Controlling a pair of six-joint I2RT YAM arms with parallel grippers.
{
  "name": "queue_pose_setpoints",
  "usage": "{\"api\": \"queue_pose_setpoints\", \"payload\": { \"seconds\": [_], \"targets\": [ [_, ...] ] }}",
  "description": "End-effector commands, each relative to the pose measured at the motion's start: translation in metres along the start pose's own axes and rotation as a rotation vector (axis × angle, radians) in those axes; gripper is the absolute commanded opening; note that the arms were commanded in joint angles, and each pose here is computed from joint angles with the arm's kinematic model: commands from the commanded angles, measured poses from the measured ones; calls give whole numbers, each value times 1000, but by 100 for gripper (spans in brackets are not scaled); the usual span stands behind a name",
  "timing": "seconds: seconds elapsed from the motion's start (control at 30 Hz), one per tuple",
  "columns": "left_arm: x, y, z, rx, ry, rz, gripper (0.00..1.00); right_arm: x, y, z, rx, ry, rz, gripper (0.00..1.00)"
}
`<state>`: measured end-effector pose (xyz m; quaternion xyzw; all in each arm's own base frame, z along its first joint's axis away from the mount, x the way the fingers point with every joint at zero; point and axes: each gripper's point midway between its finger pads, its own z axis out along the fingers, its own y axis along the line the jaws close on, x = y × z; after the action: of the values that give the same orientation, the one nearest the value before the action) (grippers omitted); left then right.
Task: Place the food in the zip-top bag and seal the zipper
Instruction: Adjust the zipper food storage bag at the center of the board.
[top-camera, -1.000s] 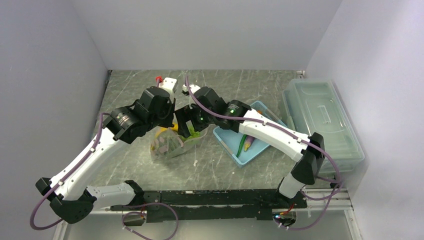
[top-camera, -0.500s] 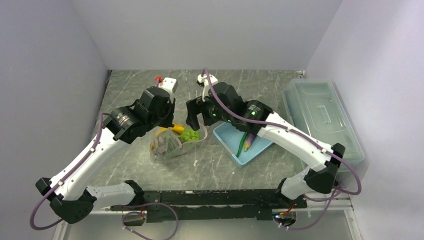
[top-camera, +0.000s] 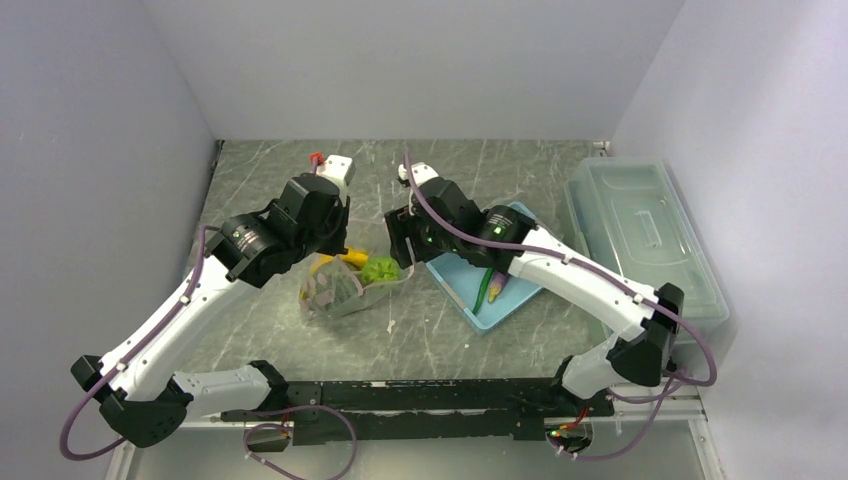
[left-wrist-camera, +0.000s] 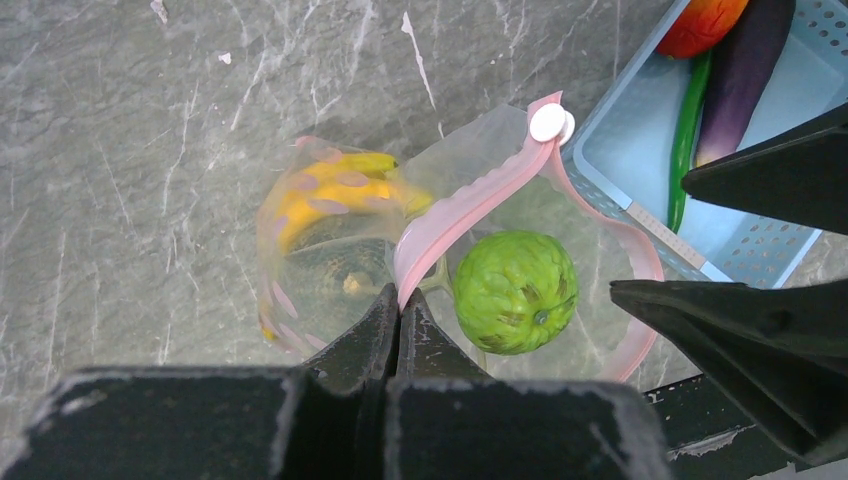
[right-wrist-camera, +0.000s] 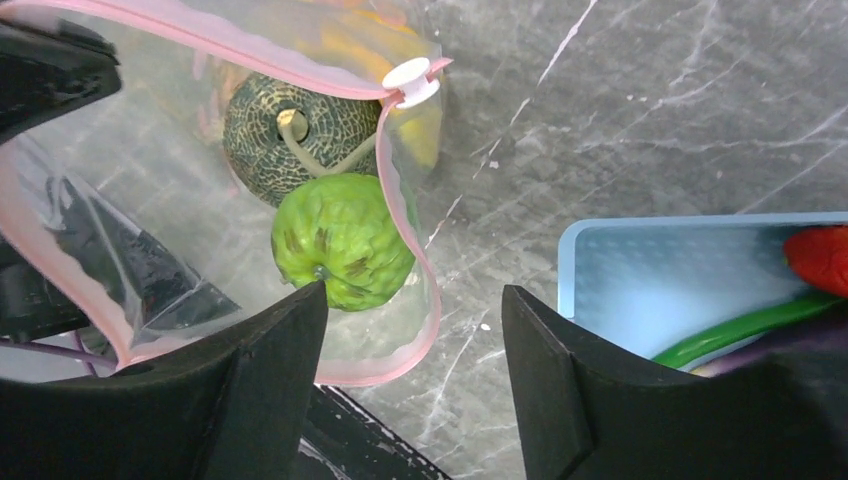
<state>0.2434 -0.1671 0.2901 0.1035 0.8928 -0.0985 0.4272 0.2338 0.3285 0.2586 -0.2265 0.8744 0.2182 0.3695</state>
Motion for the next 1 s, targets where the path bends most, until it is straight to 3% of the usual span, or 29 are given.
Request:
{"api": "queue_pose_setpoints", "payload": {
  "seconds": [0.0,0.2,0.37,0.43,0.7,0.77,0.9,0.97],
  "targets": [
    [-16,2,-15,7,-66,-40,0,2,4,14,-15,13,36,64],
    [-14,5,-20,5,-67,-47,0,9,-1,33,9,53,56,50],
    [-13,7,-24,0,-71,-52,0,9,-3,42,12,79,60,19],
    [-12,9,-25,-6,-75,-52,0,3,1,41,1,78,48,1],
    [-11,25,-32,-69,-98,-45,0,-80,32,-19,-96,-131,22,0],
    [-12,28,-34,-80,-106,-46,0,-79,30,-16,-92,-137,16,0],
    [-8,31,-31,-94,-99,-42,1,-51,17,12,-17,-19,-2,0],
    [-5,32,-30,-102,-87,-39,0,-61,24,4,-39,-43,-2,0]
  ]
}}
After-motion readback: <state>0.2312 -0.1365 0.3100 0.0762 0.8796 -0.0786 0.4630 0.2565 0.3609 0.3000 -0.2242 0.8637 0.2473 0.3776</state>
